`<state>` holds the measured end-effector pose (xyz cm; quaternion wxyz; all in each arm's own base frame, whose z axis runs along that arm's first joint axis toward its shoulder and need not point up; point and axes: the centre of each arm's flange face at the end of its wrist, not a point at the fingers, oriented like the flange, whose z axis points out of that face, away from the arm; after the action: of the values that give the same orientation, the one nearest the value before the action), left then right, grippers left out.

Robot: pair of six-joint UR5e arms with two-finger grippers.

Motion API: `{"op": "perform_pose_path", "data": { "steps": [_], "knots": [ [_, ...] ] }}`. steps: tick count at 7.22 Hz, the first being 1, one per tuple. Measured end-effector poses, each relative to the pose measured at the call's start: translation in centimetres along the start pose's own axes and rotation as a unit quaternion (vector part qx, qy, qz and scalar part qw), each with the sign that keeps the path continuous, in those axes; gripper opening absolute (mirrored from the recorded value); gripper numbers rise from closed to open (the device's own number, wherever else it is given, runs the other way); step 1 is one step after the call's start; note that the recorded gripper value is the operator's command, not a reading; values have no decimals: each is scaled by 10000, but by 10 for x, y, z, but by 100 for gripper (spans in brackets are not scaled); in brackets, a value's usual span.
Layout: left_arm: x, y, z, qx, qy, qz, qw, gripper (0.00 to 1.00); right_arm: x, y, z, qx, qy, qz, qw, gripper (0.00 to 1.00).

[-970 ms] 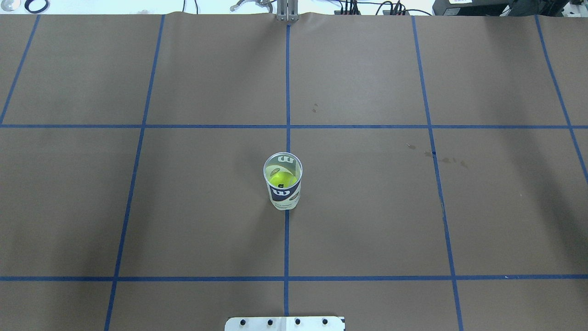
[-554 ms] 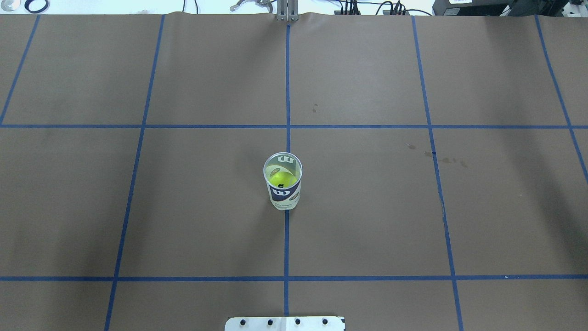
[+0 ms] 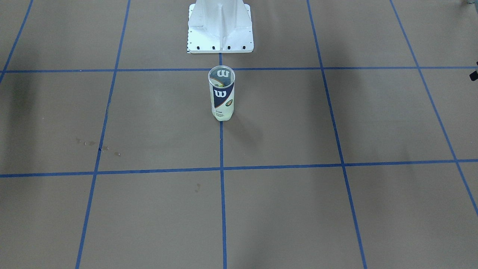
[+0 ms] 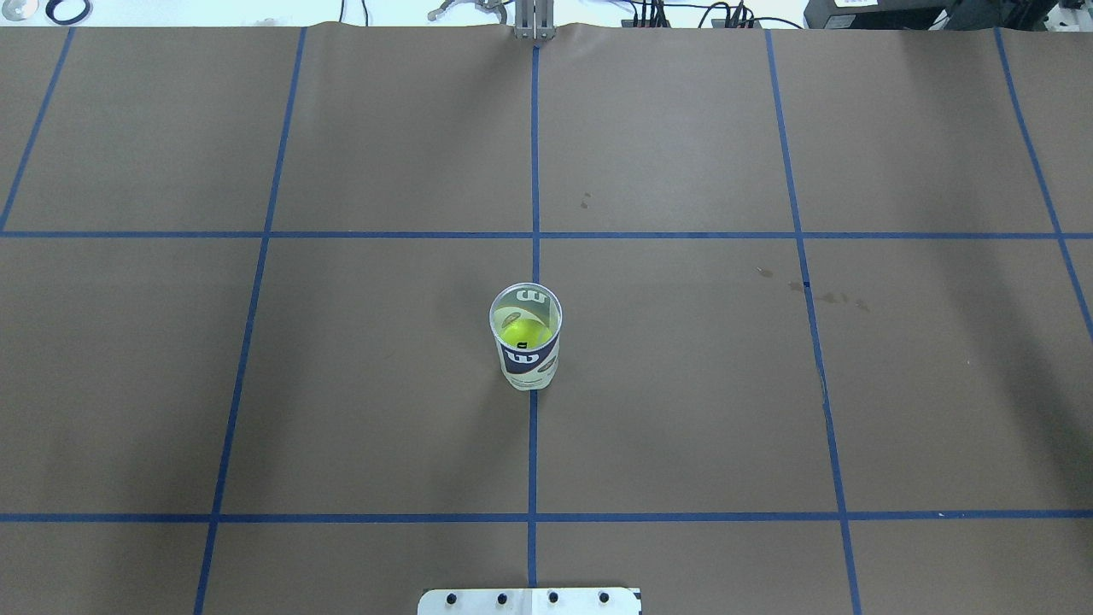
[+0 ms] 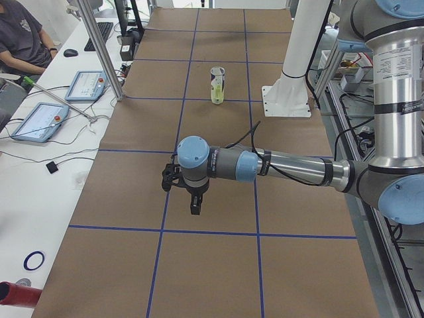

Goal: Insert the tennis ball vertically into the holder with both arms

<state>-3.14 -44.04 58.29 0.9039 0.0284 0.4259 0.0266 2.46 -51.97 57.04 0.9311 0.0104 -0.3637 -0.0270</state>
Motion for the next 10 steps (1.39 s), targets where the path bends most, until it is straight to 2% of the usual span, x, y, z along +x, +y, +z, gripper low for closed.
{"op": "perform_pose_path", "data": {
  "steps": [10],
  "knots": [
    [-8,1,6,-47,-50,-18,10000,100,0,1,2,-14,-1,1,10000,99]
  ]
}}
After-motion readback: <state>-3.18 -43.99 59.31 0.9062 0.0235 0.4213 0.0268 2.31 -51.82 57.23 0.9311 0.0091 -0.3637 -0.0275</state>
